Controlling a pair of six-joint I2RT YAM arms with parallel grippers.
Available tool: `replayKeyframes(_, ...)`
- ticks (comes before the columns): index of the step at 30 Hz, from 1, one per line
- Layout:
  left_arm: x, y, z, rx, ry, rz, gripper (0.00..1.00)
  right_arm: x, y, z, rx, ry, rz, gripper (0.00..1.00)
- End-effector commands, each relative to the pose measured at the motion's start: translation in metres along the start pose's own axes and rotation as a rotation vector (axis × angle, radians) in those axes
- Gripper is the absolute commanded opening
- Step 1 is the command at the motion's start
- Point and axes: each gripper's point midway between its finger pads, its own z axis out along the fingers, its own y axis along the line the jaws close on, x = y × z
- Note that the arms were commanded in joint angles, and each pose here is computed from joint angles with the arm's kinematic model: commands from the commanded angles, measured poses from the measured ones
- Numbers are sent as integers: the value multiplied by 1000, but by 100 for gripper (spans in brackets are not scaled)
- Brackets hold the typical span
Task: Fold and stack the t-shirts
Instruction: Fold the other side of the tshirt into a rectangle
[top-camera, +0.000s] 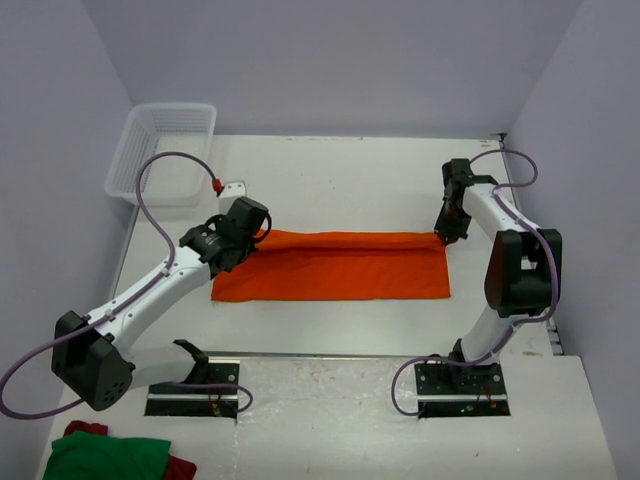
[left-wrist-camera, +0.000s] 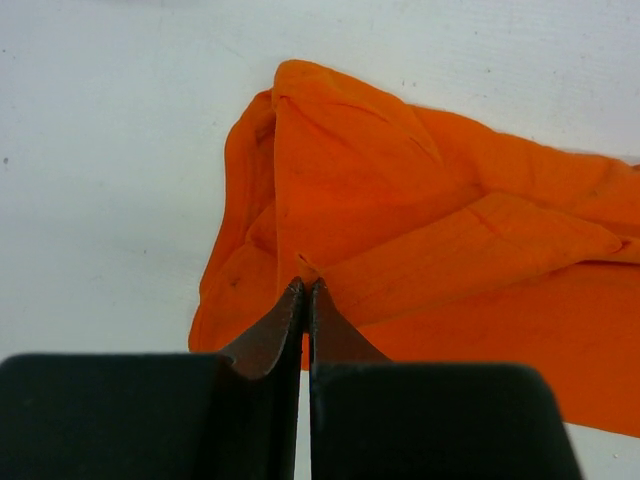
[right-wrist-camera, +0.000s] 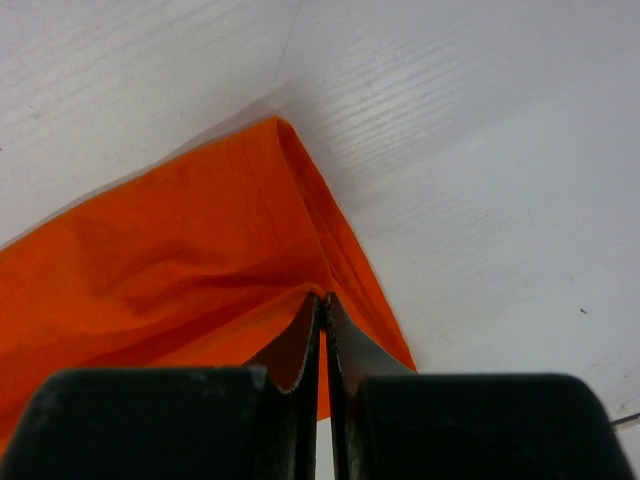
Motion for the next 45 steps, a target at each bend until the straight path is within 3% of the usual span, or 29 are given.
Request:
replayKeyframes(1,2,9,-5,-29,-23,-27,0,-6,-1,-11,-3,-62,28,0)
replayKeyframes(8,12,5,-5,-25,1,-28,0,4,-3,-5,2,-43,30,0)
replayKeyframes(10,18,7,-6,-39,18,-23,2,1,-1,-10,-18,-71,38,10)
replayKeyframes(11,19,7,-7,-50,17,-49,11,5,-2,-10,-24,-72,37,19)
replayKeyframes(14,22,11,-18,-76,-3,-93,28,-2,-5,-26,-37,-135,53,24)
replayKeyframes(16,22,9,-29,-67,-27,-118,39,-7,-6,-38,-48,-170,62,35)
replayKeyframes(18,23,11,-37,-81,-31,-122,42,-9,-9,-46,-43,-187,62,43)
replayKeyframes(22,21,15,-40,-130,-32,-141,52,-16,-5,-54,-59,-194,55,45)
replayKeyframes(32,10,-24,-16,-144,-9,-20,42,-30,31,-2,-73,-27,-15,35)
replayKeyframes(36,1,-36,-14,-109,-25,3,42,-30,31,7,-87,4,-14,41)
replayKeyframes(45,13,-50,5,-118,18,77,43,-21,21,26,-62,60,-8,41)
